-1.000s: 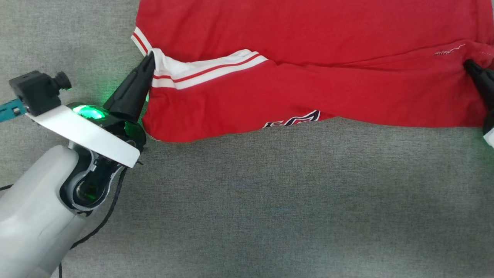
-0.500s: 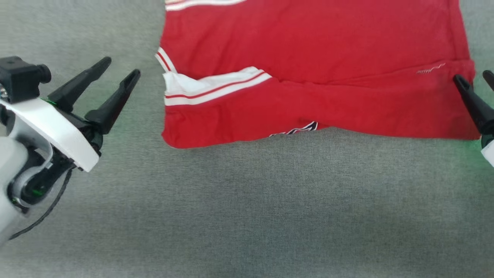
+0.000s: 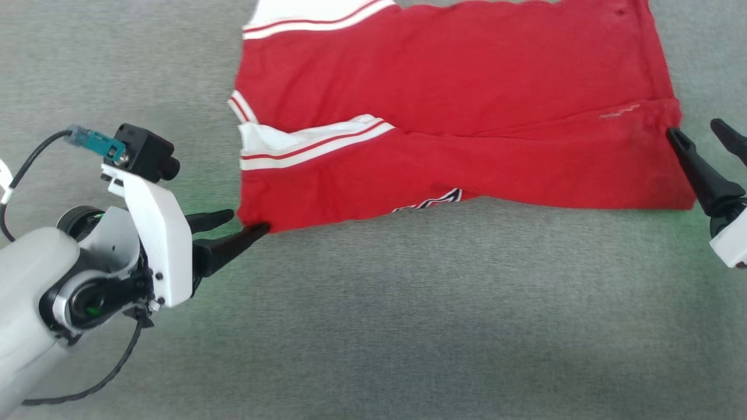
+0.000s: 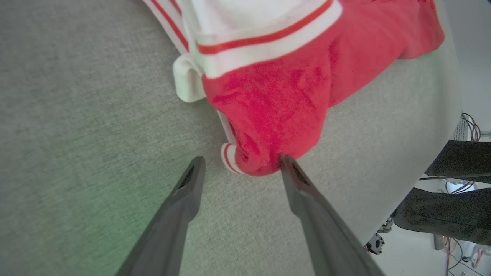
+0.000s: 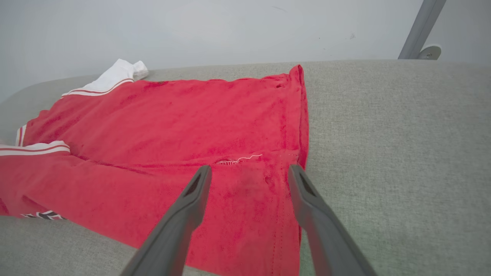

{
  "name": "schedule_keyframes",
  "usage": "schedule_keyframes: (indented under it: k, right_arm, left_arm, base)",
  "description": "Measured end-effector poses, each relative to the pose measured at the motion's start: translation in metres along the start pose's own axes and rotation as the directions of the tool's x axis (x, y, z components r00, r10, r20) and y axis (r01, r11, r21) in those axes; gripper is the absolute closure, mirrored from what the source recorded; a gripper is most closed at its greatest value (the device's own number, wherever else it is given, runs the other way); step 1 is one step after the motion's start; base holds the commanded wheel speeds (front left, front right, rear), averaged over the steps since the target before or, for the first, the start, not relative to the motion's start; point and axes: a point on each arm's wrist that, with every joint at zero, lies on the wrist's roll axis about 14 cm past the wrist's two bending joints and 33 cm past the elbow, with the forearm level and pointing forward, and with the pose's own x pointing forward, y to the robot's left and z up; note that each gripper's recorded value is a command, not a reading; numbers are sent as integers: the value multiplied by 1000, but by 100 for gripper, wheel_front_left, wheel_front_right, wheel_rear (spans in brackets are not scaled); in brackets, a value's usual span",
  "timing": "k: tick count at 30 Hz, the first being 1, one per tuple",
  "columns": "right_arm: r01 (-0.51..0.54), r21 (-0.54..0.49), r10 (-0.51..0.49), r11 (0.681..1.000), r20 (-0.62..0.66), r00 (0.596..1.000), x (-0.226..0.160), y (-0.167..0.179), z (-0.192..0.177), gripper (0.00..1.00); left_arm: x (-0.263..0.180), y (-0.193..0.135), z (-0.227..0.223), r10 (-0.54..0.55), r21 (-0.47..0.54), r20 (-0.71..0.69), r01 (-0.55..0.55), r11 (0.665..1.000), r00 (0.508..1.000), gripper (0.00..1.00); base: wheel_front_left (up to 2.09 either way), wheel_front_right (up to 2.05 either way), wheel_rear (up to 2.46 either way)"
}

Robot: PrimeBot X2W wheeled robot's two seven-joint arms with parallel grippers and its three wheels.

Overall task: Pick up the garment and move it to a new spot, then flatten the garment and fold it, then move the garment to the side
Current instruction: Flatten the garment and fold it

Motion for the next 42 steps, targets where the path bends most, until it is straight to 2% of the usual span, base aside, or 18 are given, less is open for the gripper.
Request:
schedule_keyframes:
  k: [6,11,12,13,16,17,22,27,31,34,40,41,42]
  right_arm:
    - [39,2,-39,999,2,999,-8,-14,1,0]
    - [67,5,-67,998,-5,998,-13,-23,-3,0]
    - [70,7,-70,998,-7,998,-14,-24,-4,0]
    - [74,7,-74,997,-10,997,-14,-26,-5,0]
    - [78,1,-78,997,-19,997,-15,-27,-7,0]
    - [77,-6,-78,997,-25,997,-15,-27,-8,0]
    - [69,-34,-71,997,-61,996,-14,-25,-12,0]
    - [45,-96,-64,994,-205,977,-13,-25,-31,0]
    - [5,-133,-54,991,-363,930,-12,-23,-56,0]
    - [-18,-194,-76,981,-469,880,-9,-28,-69,0]
    - [-62,-222,-82,973,-585,807,5,-26,-83,1]
    - [-67,-217,-78,974,-594,801,8,-25,-85,45]
    - [-75,-212,-71,974,-606,792,9,-23,-87,76]
  left_arm:
    - [29,9,-3,-19,-82,-88,12,997,996,0]
    - [47,16,-6,-28,-92,-167,13,996,986,0]
    - [50,16,-7,-38,-106,-182,19,994,983,6]
    - [52,17,-8,-42,-114,-193,21,993,980,18]
    - [56,19,-8,-52,-111,-214,29,993,975,86]
    - [57,20,-8,-53,-110,-216,30,993,975,100]
    - [62,19,-8,-69,-113,-212,46,993,975,100]
    - [63,19,-7,-78,-106,-196,58,993,978,100]
    - [66,17,-5,-83,-88,-180,68,994,980,100]
    - [70,15,-1,-94,-72,-166,83,994,982,100]
    - [76,15,-1,-107,-64,-154,98,993,982,100]
    - [77,15,-1,-108,-64,-150,99,993,983,100]
    - [77,15,0,-109,-66,-146,100,993,983,100]
  base:
    - [0,0,0]
    - [0,0,0]
    - [0,0,0]
    - [0,0,0]
    - [0,0,0]
    - [0,0,0]
    - [0,0,0]
    - [0,0,0]
    - [0,0,0]
    - [0,0,0]
    - [0,0,0]
    - [0,0,0]
    - [0,0,0]
